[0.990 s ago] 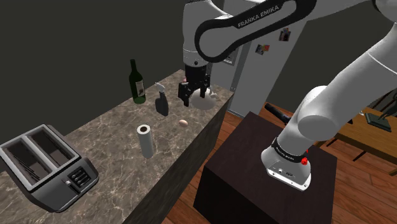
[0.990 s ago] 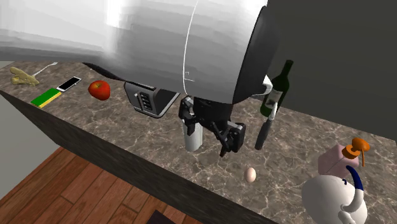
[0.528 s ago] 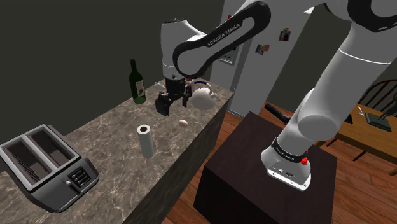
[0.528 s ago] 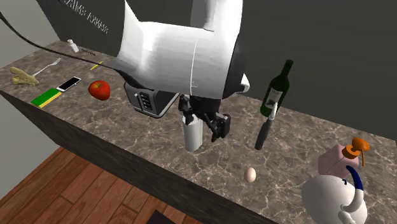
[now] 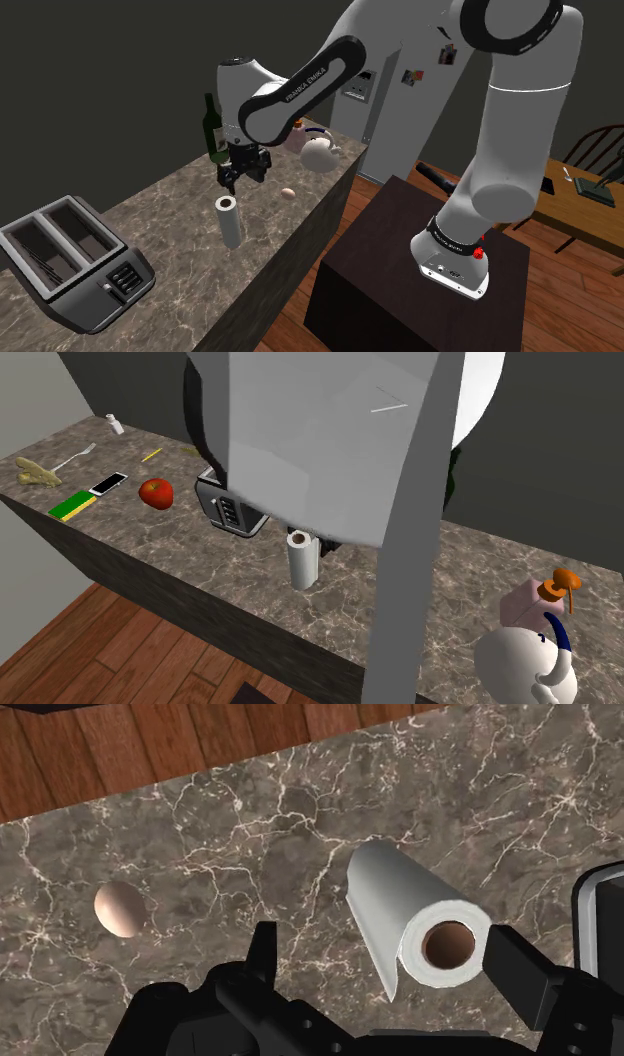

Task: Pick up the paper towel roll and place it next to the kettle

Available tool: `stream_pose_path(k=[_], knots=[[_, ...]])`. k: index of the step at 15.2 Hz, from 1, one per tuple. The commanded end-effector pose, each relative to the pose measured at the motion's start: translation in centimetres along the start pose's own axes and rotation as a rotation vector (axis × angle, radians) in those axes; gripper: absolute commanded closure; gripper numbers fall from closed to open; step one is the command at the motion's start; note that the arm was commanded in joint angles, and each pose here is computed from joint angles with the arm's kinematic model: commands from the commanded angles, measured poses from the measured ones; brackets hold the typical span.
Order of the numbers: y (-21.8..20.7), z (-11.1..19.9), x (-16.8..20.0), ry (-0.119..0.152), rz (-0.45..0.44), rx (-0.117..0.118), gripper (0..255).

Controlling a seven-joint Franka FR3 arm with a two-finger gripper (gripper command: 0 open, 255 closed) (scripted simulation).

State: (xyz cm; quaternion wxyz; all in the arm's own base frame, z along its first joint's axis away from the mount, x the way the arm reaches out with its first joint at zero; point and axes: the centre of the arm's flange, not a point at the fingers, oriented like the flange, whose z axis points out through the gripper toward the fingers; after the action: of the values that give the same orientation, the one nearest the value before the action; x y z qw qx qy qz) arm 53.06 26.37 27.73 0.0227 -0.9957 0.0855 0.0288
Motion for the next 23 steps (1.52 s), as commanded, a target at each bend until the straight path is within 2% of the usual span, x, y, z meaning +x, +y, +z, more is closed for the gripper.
stream_pose_path(k=[1,6,13,21,22,23], knots=[[-1.6,1.7,1.6,0.007,0.008,0.004,0],[-5.1,5.1,5.1,0.023,0.025,0.014,0],[-5.1,8.8,5.2,0.023,0.025,0.014,0],[-5.1,9.1,5.2,0.023,0.025,0.014,0],[-5.1,9.1,5.2,0.023,0.025,0.014,255],[-5.1,9.1,5.2,0.023,0.025,0.014,255]])
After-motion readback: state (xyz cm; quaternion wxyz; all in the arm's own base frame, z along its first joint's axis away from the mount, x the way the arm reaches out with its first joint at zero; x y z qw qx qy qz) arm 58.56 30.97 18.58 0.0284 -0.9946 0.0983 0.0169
